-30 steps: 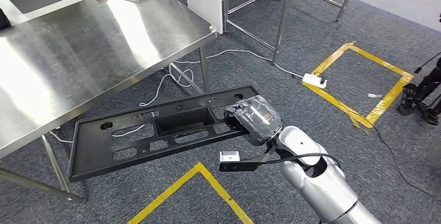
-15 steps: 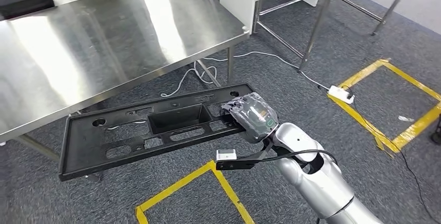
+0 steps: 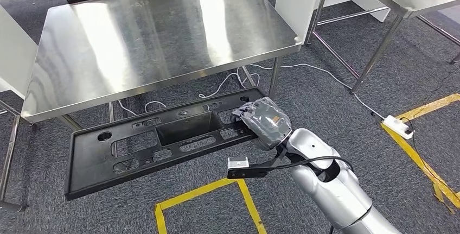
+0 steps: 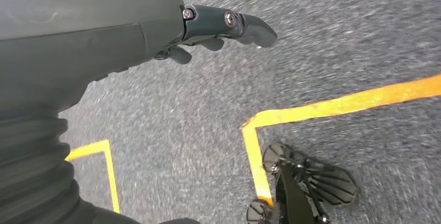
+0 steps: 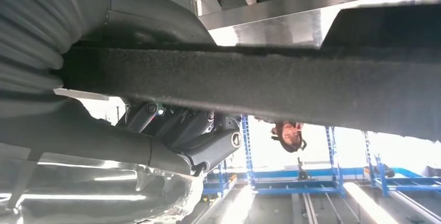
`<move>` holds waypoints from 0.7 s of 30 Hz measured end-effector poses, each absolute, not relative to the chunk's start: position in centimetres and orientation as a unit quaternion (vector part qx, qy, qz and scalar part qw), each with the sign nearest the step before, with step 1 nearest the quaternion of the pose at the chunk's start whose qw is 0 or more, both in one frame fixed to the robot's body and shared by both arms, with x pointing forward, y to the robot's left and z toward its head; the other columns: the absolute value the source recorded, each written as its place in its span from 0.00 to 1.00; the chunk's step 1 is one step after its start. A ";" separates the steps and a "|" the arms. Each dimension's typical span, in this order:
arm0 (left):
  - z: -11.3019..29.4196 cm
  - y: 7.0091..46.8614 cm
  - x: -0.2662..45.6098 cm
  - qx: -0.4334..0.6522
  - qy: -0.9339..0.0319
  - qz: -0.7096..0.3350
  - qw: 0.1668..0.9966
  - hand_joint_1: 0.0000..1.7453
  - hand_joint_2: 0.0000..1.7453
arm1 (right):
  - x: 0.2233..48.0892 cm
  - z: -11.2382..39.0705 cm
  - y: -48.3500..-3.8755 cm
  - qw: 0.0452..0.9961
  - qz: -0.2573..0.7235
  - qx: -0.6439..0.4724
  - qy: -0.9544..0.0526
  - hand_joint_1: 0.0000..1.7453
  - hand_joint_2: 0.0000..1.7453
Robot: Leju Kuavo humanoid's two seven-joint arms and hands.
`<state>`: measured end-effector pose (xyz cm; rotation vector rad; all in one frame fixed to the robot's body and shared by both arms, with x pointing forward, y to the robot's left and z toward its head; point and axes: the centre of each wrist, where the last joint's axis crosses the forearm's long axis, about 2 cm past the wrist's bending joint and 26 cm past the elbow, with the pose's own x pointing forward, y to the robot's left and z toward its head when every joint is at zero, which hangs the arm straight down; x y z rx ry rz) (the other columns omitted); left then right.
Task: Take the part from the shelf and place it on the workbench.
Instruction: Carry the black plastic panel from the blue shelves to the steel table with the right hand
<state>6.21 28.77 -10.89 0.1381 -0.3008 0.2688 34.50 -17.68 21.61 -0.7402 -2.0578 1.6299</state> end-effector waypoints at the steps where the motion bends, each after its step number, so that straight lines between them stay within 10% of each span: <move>1: -10.9 28.8 6.2 0.069 -0.149 0.134 0.977 0.00 1.00 | 34.5 21.7 -17.6 0.205 0.584 -0.265 -0.739 1.00 1.00; 21: -10.8 28.9 6.8 0.076 -0.158 0.139 0.975 0.00 1.00 | 34.8 22.0 -17.4 0.200 0.590 -0.260 -0.737 1.00 1.00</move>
